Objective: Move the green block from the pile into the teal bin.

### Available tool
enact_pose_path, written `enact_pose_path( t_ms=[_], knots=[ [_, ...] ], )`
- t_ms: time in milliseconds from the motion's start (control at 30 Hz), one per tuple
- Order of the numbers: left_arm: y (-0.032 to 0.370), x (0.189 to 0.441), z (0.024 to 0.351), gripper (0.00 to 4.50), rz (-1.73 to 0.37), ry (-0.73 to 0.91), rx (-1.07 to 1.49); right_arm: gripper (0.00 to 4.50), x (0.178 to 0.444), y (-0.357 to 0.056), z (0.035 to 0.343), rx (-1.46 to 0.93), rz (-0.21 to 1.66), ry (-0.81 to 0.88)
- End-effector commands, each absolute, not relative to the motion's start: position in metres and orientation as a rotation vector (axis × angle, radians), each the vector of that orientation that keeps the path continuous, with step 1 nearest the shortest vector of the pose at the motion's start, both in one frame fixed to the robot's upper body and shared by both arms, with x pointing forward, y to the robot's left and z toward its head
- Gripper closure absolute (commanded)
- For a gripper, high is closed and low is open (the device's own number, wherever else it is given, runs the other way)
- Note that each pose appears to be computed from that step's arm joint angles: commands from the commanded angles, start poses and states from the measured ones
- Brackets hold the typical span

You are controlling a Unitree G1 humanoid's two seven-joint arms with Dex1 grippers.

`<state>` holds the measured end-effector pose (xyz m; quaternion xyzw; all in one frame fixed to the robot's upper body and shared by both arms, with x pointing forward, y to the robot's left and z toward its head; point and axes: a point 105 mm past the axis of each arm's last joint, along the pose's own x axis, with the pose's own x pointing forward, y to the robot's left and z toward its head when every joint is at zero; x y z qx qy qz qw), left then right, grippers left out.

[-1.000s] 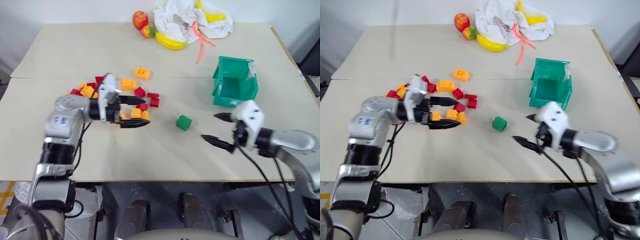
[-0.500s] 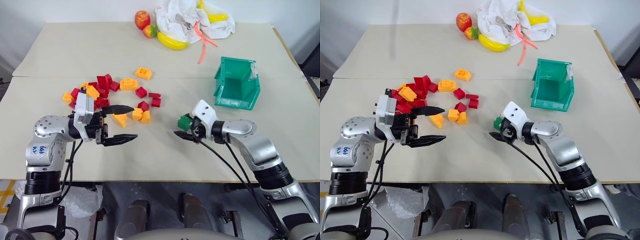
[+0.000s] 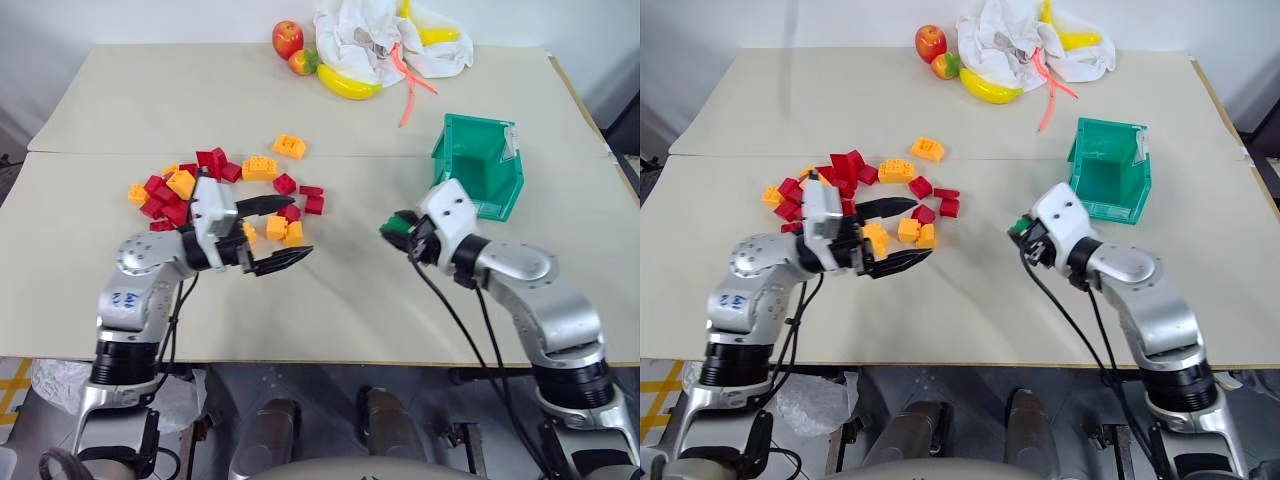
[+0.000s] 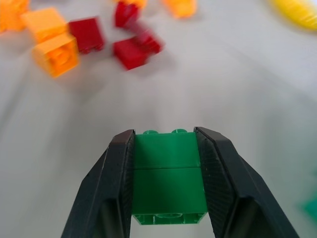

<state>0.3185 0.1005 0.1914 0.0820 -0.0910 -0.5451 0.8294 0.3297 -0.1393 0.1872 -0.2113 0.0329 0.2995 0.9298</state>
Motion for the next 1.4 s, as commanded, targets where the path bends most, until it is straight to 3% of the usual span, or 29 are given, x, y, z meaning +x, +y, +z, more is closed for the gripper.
enact_pose_path(
  t_ms=[33,367,467,667,767,1033,1200,1400],
  knots=[
    [0.088,0.335,0.211,0.0,-1.056,-0.259,0.195,3.05,0.343,-0.163,0.228,-0.505,0.482,-0.045],
    [0.061,0.369,0.216,0.0,-0.982,-0.276,0.254,3.05,0.419,-0.214,0.263,-0.664,0.285,-0.094],
    [0.049,0.363,0.22,0.0,-1.072,-0.303,0.255,3.05,0.434,-0.226,0.269,-0.689,0.223,-0.098],
    [0.042,0.351,0.224,0.0,-1.189,-0.338,0.264,1.04,0.439,-0.222,0.267,-0.679,0.248,-0.115],
    [0.042,0.347,0.227,0.0,-1.225,-0.355,0.262,0.02,0.437,-0.218,0.269,-0.658,0.268,-0.13],
    [0.053,0.333,0.235,0.0,-1.293,-0.391,0.25,0.02,0.411,-0.201,0.264,-0.591,0.429,-0.134],
    [0.115,0.321,0.256,0.0,-1.233,-0.382,0.207,0.02,0.359,-0.182,0.244,-0.456,0.801,-0.088],
    [0.187,0.314,0.261,0.0,-1.013,-0.279,0.18,0.02,0.334,-0.184,0.205,-0.432,1.044,-0.01]
  ],
)
